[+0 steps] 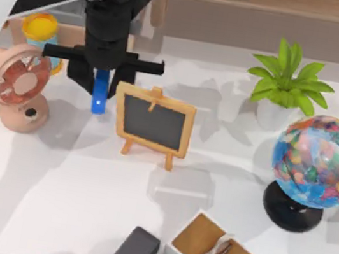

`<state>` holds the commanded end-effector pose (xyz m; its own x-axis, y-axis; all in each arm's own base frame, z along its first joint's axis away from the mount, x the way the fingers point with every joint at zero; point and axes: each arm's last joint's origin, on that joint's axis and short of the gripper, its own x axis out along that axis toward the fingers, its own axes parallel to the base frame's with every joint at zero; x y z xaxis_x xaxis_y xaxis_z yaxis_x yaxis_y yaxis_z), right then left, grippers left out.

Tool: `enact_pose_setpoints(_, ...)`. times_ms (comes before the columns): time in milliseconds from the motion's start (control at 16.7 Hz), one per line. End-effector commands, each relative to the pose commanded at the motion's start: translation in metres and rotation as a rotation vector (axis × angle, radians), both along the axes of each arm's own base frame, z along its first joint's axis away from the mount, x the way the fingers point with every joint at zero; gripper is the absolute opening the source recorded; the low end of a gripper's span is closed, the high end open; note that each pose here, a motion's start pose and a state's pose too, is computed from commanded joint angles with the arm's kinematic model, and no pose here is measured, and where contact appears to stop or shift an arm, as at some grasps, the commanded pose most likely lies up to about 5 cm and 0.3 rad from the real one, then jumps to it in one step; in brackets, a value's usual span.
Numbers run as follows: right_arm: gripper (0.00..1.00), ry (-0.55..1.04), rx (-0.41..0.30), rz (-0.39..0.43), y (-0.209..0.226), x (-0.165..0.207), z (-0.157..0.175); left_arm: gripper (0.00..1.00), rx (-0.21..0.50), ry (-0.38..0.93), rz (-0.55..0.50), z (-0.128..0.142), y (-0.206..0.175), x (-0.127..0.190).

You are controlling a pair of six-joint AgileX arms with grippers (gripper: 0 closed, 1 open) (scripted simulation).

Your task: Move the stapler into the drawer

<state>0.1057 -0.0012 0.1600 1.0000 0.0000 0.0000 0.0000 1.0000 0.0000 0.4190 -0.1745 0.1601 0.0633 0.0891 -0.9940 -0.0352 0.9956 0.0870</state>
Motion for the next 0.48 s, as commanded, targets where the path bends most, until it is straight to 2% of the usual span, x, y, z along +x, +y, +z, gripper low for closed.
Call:
enact_pose_setpoints(240,1.00,0.000,0.000,0.000,0.000,0.000,0.000,0.00,0.004,-0.052,-0.206,0.063,0.028,0.010)
enact_pose_setpoints(360,1.00,0.000,0.000,0.000,0.000,0.000,0.000,0.00,0.003,-0.078,-0.253,0.093,0.062,0.016)
enact_pose_setpoints(480,1.00,0.000,0.000,0.000,0.000,0.000,0.000,0.00,0.007,-0.098,-0.256,0.110,0.110,0.025)
